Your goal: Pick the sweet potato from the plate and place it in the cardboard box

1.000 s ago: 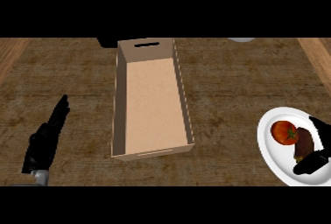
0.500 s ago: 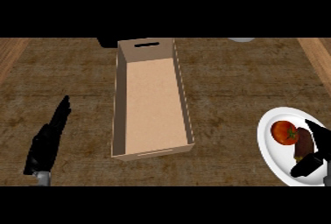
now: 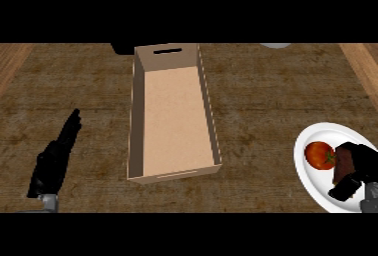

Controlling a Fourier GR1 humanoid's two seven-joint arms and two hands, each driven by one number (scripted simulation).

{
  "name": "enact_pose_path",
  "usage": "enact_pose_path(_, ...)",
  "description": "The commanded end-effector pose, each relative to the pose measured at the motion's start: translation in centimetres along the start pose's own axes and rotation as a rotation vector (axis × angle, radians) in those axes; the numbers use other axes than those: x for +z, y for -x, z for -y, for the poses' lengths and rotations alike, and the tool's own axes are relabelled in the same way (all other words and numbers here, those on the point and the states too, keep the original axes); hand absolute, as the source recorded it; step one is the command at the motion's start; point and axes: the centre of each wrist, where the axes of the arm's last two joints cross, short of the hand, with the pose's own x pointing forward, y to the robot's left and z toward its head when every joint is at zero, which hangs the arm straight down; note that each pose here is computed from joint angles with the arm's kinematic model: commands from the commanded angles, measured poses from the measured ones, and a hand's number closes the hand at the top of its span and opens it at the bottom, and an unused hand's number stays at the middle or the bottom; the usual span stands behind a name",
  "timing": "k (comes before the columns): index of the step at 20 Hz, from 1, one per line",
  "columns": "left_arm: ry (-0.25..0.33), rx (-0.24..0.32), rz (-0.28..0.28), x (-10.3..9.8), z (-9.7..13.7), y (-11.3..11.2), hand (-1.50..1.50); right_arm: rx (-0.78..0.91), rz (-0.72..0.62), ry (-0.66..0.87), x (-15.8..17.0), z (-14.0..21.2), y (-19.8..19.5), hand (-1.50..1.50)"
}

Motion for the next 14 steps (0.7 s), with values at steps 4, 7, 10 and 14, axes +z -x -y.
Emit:
enact_pose_path(4, -0.016, -0.006, 0.016, -0.8, 0.5, -0.3, 0.00, 0.084, 0.029, 0.171, -0.3, 1.6, 0.4, 1.50)
enact_pose_path(7, -0.016, -0.004, 0.004, -0.8, -1.5, 0.4, 0.00, 0.042, 0.056, 0.211, 2.4, 0.2, -1.7, 1.50)
enact_pose_path(10, -0.020, 0.000, -0.006, 0.2, -1.1, -0.2, 0.00, -0.061, 0.096, 0.236, 8.7, -5.0, -6.7, 1.50)
enact_pose_path(14, -0.011, -0.012, -0.015, 0.3, -0.6, 1.0, 0.00, -0.122, 0.118, 0.279, 16.0, -6.8, -10.9, 1.50)
